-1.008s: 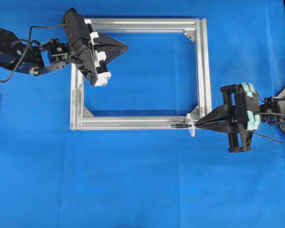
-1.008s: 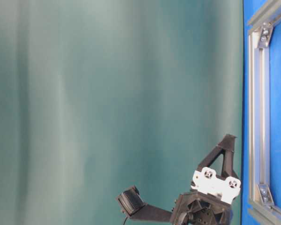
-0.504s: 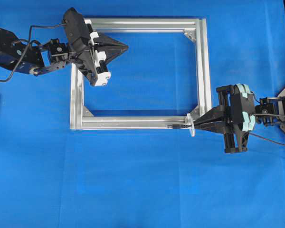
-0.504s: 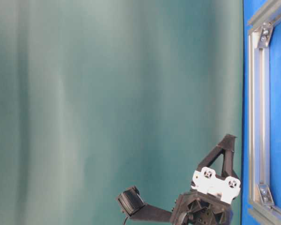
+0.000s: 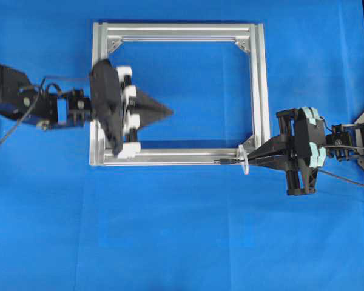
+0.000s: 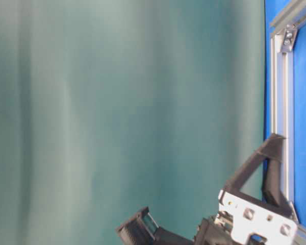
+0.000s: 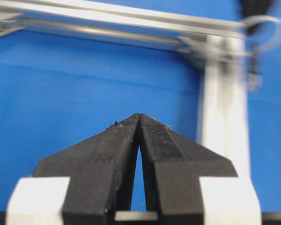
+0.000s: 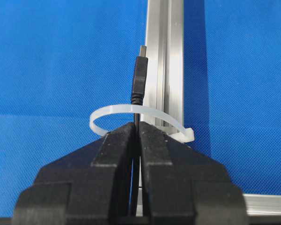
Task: Insert the wire through the string loop located on the right side.
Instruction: 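Move the open left gripper right toward the plug past the loop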
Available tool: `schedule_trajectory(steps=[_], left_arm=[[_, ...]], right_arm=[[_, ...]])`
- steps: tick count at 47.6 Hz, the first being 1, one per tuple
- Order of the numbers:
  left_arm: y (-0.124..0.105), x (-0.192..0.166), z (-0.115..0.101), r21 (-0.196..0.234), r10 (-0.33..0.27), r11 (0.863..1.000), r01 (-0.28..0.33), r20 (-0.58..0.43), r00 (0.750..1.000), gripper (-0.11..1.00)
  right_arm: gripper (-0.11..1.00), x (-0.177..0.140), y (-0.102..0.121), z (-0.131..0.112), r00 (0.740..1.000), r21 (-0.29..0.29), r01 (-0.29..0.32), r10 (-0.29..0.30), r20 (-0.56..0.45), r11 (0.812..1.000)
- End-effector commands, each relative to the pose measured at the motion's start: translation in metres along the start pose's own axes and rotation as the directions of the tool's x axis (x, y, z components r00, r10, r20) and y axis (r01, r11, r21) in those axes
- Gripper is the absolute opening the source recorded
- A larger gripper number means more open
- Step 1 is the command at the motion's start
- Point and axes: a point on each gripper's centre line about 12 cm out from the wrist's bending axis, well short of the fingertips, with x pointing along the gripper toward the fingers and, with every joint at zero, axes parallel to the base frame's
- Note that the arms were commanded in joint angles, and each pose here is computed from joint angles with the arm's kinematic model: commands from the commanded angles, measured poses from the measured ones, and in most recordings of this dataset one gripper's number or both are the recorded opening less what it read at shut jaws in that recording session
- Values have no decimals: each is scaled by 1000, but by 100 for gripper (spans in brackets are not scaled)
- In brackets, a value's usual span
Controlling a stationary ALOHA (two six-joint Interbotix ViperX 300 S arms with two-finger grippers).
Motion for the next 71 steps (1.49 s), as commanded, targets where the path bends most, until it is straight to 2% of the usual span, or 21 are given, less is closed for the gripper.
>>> schedule_trajectory(steps=[1,6,12,30,56,63,71], left_arm=[[-19,-2,16,11,-52,999,52,48,997,0],[-39,-3,16,25,-104,994,103,50,993,0],[-49,-4,15,31,-128,991,127,47,991,0],[-52,3,20,30,-131,991,129,50,990,0],[-72,82,63,24,-142,990,142,20,990,0],[-74,94,69,25,-143,989,142,17,990,0],[-72,95,66,37,-138,990,137,8,990,0]], right_arm=[[-3,1,1,8,1000,1,-5,5,30,1000],[-3,1,1,8,1000,1,-5,5,29,1000],[-3,1,2,8,999,1,-5,5,32,1000],[-3,1,1,8,1000,1,-5,5,30,1000],[-3,1,1,8,1000,1,-5,5,29,1000],[-3,1,1,7,1000,0,-4,4,29,1000],[-3,1,1,7,1000,-1,-5,5,27,1000]])
